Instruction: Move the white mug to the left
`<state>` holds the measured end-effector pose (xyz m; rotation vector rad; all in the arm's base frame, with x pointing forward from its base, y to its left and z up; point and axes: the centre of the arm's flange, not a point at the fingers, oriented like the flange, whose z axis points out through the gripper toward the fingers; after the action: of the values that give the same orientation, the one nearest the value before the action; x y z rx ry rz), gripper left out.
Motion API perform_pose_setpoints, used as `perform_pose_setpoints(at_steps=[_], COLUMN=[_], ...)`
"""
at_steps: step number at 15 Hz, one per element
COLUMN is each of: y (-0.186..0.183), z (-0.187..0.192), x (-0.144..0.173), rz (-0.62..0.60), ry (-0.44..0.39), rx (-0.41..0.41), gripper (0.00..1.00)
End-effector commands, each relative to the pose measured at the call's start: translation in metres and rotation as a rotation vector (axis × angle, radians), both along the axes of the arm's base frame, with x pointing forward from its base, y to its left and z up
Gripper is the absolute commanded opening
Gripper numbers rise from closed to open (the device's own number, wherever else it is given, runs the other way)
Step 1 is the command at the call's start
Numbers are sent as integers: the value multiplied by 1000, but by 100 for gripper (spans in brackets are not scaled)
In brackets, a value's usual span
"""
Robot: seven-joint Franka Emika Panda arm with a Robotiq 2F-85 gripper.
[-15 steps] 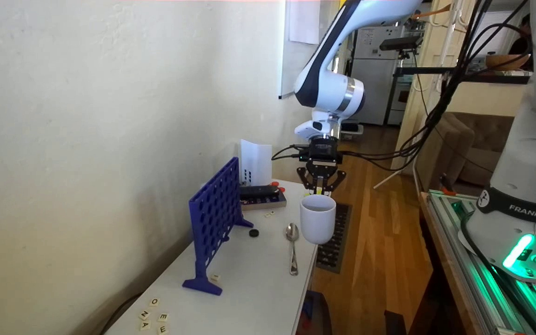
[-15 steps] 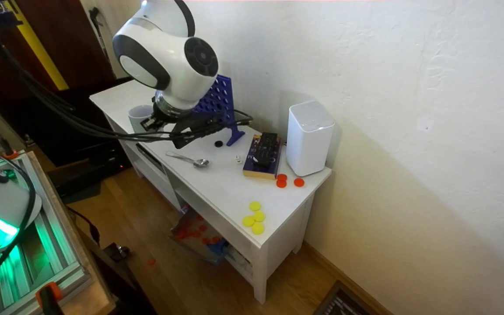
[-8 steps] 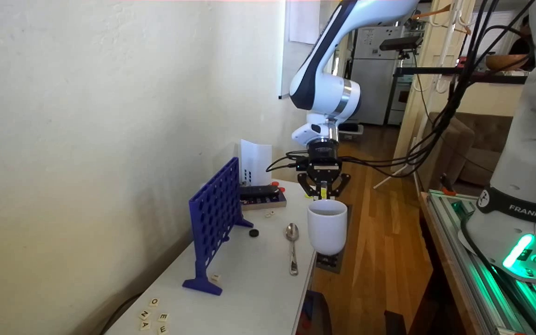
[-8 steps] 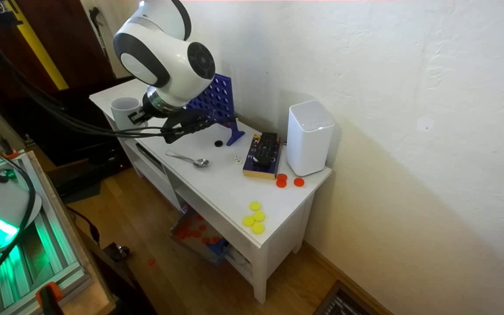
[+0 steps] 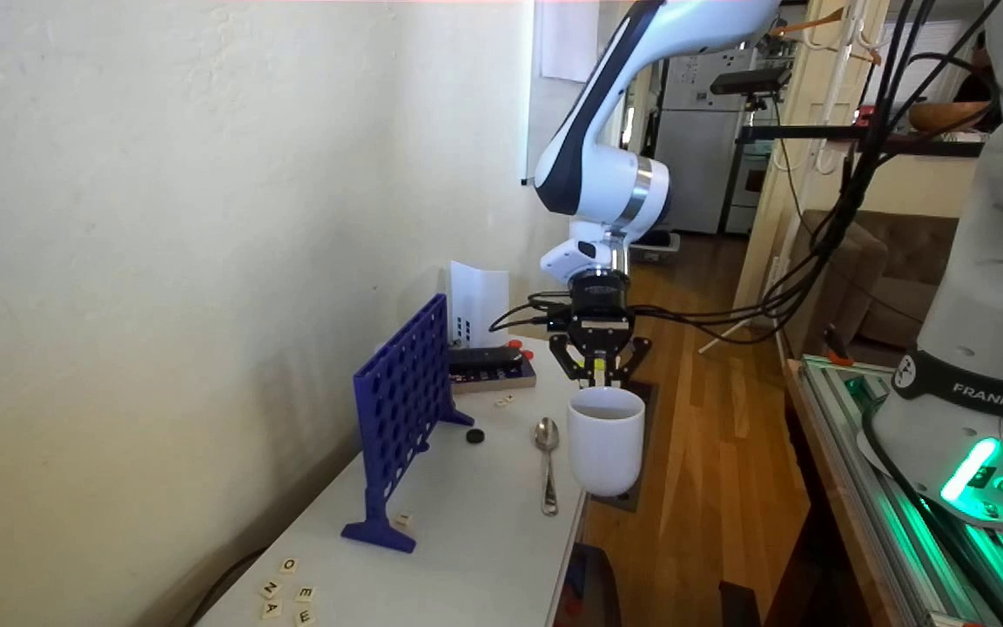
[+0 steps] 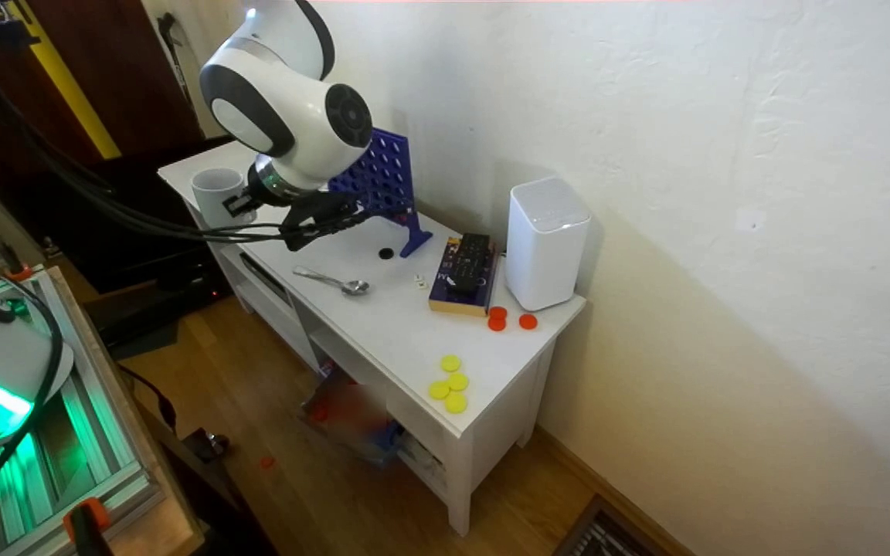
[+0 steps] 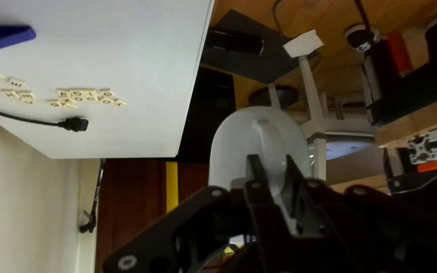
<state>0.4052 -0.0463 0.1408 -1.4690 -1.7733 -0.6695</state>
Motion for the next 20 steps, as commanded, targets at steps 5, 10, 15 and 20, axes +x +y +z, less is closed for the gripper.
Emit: perform_pose_setpoints(at_steps=[5, 10, 15, 20], y=[80, 67, 56, 45], z=[3, -5, -12, -26], x=[26, 33, 29, 17], rz=[-200, -372, -446, -489], ry=[-166, -258, -259, -222], rx=[156, 38, -85, -88], gripper=[4, 4, 4, 4])
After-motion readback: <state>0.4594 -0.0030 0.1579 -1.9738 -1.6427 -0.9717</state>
